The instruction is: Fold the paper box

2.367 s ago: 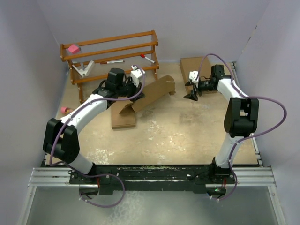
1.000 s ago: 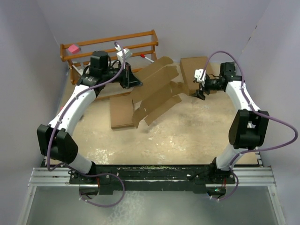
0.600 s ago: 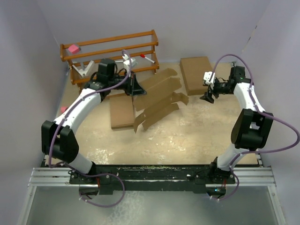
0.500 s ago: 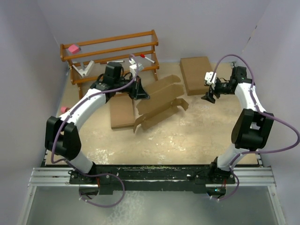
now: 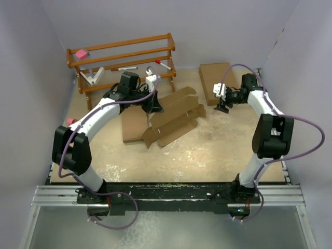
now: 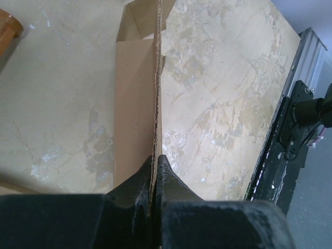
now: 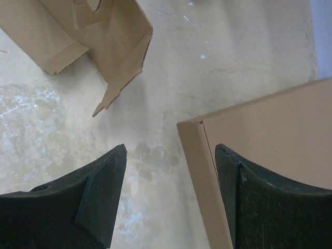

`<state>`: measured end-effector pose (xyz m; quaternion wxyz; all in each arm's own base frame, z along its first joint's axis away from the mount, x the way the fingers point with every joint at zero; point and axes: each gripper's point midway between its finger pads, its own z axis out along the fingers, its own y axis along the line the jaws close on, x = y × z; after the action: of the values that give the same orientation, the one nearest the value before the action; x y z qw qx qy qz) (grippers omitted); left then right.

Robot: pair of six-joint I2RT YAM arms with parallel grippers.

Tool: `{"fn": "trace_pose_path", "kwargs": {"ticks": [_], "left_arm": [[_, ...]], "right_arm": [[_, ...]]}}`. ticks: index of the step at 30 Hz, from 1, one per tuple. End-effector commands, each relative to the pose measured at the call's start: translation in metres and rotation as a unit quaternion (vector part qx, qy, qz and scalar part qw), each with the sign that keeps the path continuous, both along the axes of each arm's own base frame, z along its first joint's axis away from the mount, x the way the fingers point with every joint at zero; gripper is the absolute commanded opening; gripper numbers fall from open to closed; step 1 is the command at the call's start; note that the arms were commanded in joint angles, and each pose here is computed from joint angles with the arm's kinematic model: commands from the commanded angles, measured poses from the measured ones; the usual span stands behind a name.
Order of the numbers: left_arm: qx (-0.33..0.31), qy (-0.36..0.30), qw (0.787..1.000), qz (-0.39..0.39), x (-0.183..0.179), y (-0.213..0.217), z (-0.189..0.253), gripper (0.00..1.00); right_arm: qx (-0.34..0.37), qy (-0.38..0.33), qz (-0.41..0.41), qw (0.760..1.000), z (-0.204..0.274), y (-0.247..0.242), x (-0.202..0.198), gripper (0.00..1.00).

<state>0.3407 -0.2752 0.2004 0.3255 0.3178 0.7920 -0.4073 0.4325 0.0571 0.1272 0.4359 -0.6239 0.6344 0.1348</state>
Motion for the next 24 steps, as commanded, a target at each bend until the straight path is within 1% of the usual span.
{"fn": "trace_pose_path", "kwargs": {"ticks": [1, 7, 13, 17, 19, 21, 24], "left_arm": [[0.009, -0.031, 0.999, -0.01, 0.004, 0.0, 0.007, 0.04], [0.006, -0.041, 0.999, -0.026, -0.001, 0.0, 0.011, 0.04], [-0.007, -0.06, 0.997, -0.052, -0.012, 0.0, 0.021, 0.04], [-0.021, -0.077, 0.995, -0.068, -0.023, 0.0, 0.033, 0.04], [-0.03, -0.086, 0.993, -0.074, -0.028, 0.0, 0.039, 0.04], [-0.038, -0.093, 0.992, -0.078, -0.033, 0.001, 0.044, 0.04], [-0.038, -0.095, 0.992, -0.076, -0.035, 0.002, 0.044, 0.04]], "right_arm": [[-0.017, -0.044, 0.039, 0.998, 0.005, 0.01, 0.027, 0.72], [-0.035, -0.061, 0.102, 0.992, -0.006, 0.031, 0.039, 0.59], [-0.025, -0.048, 0.117, 0.992, -0.012, 0.047, 0.041, 0.47], [0.0, -0.018, 0.111, 0.994, -0.013, 0.053, 0.04, 0.33], [-0.002, -0.009, 0.101, 0.995, -0.016, 0.052, 0.045, 0.31], [-0.002, -0.001, 0.096, 0.995, -0.021, 0.052, 0.046, 0.32], [-0.006, 0.018, 0.104, 0.994, -0.028, 0.057, 0.038, 0.34]]}}
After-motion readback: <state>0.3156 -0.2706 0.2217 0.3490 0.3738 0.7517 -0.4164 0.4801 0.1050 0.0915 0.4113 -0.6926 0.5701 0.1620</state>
